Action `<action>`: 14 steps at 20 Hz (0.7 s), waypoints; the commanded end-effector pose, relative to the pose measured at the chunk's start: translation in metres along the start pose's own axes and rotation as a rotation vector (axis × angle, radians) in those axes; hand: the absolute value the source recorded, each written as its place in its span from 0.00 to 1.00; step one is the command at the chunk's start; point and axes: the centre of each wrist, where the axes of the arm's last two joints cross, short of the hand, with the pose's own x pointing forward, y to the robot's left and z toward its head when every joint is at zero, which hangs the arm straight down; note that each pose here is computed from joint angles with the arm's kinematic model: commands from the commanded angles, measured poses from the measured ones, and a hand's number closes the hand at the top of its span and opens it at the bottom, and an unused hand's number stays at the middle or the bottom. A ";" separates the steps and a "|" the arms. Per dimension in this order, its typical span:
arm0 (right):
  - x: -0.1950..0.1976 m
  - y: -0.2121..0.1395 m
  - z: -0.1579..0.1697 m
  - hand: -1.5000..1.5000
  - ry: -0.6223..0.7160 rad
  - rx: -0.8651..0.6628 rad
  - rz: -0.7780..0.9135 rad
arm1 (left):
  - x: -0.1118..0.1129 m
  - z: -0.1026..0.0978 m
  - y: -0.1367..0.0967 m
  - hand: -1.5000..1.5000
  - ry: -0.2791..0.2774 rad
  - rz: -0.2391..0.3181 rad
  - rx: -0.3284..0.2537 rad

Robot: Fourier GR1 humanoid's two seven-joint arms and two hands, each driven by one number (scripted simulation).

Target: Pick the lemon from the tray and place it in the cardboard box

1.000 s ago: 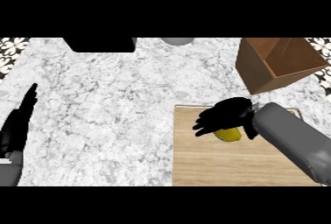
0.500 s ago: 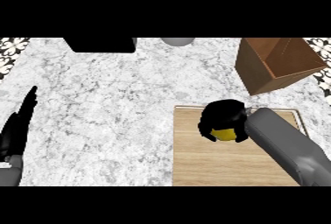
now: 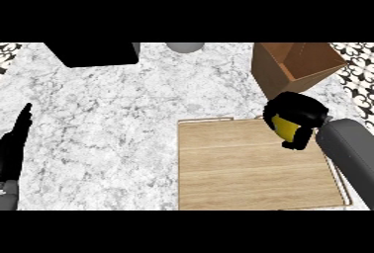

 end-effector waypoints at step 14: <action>-0.048 -0.045 0.218 1.00 1.022 -0.745 0.028 | 0.001 -0.001 -0.006 0.50 -0.025 -0.008 -0.025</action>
